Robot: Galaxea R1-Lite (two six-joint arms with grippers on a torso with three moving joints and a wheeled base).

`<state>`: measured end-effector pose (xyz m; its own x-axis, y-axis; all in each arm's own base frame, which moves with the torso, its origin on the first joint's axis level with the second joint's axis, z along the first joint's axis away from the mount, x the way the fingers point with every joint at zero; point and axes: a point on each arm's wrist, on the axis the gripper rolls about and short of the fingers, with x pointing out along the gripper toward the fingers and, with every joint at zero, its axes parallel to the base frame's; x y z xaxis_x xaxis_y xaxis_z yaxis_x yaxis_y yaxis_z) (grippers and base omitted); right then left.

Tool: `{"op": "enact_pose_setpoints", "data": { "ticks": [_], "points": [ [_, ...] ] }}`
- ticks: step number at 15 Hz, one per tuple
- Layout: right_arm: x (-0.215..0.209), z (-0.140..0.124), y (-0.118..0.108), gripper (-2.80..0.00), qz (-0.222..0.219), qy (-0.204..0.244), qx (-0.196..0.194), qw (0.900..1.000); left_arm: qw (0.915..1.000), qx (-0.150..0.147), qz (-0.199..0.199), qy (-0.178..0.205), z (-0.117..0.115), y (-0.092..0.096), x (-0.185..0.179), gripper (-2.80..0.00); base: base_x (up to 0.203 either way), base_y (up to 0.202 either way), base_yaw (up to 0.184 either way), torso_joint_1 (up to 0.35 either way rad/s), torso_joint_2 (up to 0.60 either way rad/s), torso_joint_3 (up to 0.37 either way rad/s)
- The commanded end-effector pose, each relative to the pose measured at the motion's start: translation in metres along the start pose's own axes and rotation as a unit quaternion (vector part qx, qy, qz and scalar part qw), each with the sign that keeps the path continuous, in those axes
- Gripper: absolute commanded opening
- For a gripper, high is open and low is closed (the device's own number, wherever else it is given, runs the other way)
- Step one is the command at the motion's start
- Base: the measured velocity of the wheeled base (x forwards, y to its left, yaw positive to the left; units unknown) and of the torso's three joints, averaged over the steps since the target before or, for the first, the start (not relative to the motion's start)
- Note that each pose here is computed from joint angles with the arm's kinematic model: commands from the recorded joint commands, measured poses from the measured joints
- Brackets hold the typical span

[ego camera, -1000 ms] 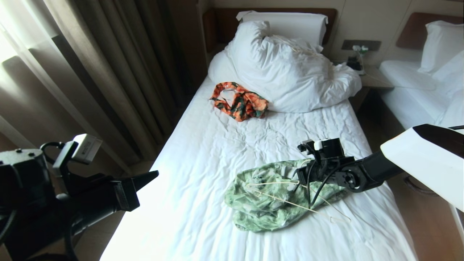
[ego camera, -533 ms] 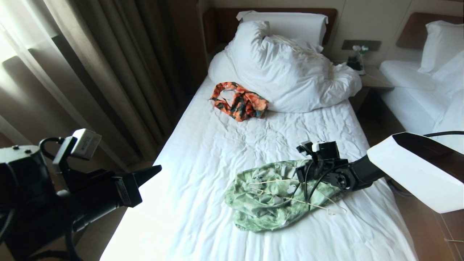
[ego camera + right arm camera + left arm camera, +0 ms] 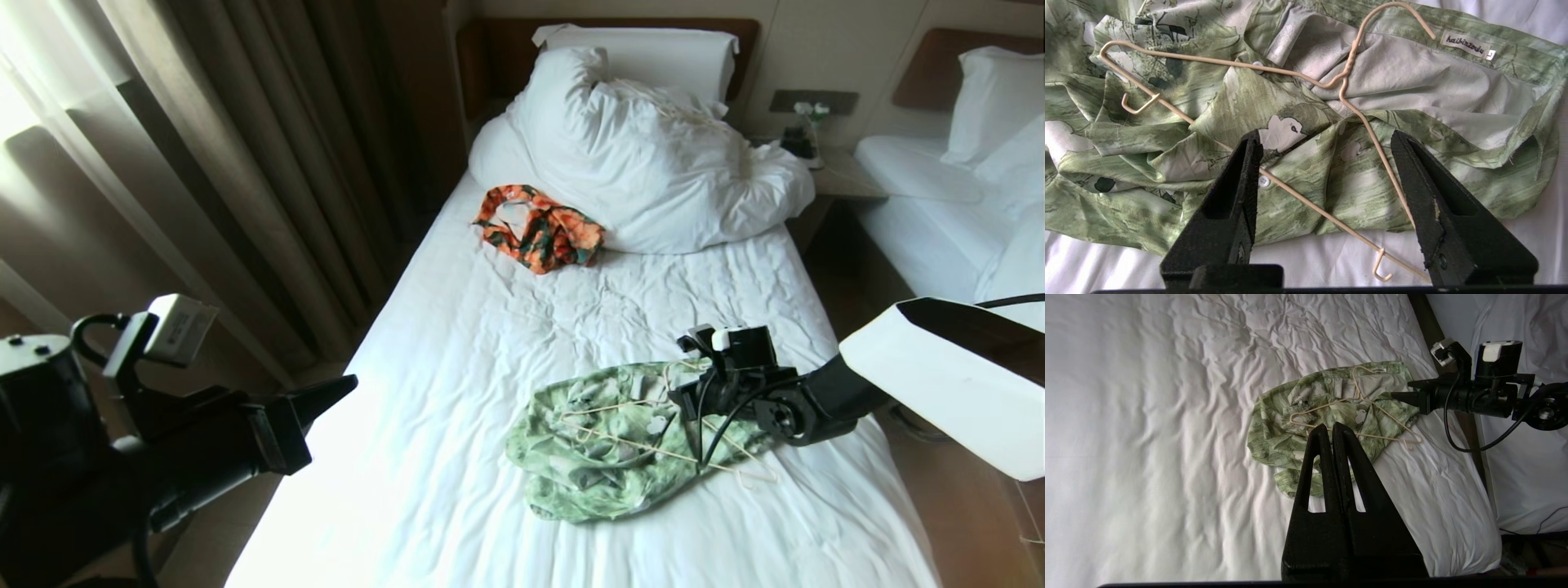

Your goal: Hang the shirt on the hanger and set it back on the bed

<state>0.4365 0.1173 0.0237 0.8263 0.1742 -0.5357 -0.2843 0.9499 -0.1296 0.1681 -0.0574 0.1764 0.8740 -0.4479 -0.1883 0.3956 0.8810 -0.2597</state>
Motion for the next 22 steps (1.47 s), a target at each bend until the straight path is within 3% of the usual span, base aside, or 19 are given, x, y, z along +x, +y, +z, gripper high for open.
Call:
{"op": "enact_pose_setpoints", "data": {
  "ticks": [1,2,6,12,14,18,22],
  "points": [
    [-0.016,0.009,-0.002,0.00,-0.005,-0.010,0.000,1.000,1.0000,-0.001,0.001,-0.008,0.000,0.000,-0.006,-2.80,0.000,0.000,0.000,0.000,0.00,0.000],
    [-0.024,0.012,-0.003,-2.80,-0.008,-0.013,0.000,1.000,1.0000,-0.002,0.002,-0.009,-0.002,0.000,-0.009,-2.80,0.000,0.000,0.000,0.000,0.00,0.000],
    [-0.061,0.023,-0.003,-2.80,-0.008,-0.026,0.003,1.000,0.9993,-0.026,0.010,-0.026,0.002,0.003,-0.016,-2.80,0.000,0.000,0.000,0.000,0.00,0.000],
    [-0.145,0.050,-0.010,-2.80,-0.030,-0.082,0.006,0.996,0.9981,-0.019,0.001,-0.058,0.005,-0.002,-0.037,-2.80,0.000,0.000,0.000,0.000,0.00,0.000],
    [-0.192,0.064,-0.014,-2.80,-0.045,-0.123,0.010,0.991,0.9970,-0.018,-0.005,-0.075,0.005,-0.004,-0.047,-2.80,0.000,0.000,0.000,0.000,0.00,0.000],
    [-0.309,0.079,-0.028,-2.80,-0.072,-0.200,0.021,0.977,0.9868,-0.002,-0.018,-0.161,0.015,-0.014,-0.090,-2.80,0.000,0.000,0.000,0.000,0.00,0.000],
    [-0.409,0.057,-0.031,-2.80,-0.092,-0.240,0.026,0.966,0.9761,0.005,0.033,-0.215,0.004,-0.020,-0.148,-2.80,0.000,0.000,0.000,0.000,0.00,0.000]
  ]
}}
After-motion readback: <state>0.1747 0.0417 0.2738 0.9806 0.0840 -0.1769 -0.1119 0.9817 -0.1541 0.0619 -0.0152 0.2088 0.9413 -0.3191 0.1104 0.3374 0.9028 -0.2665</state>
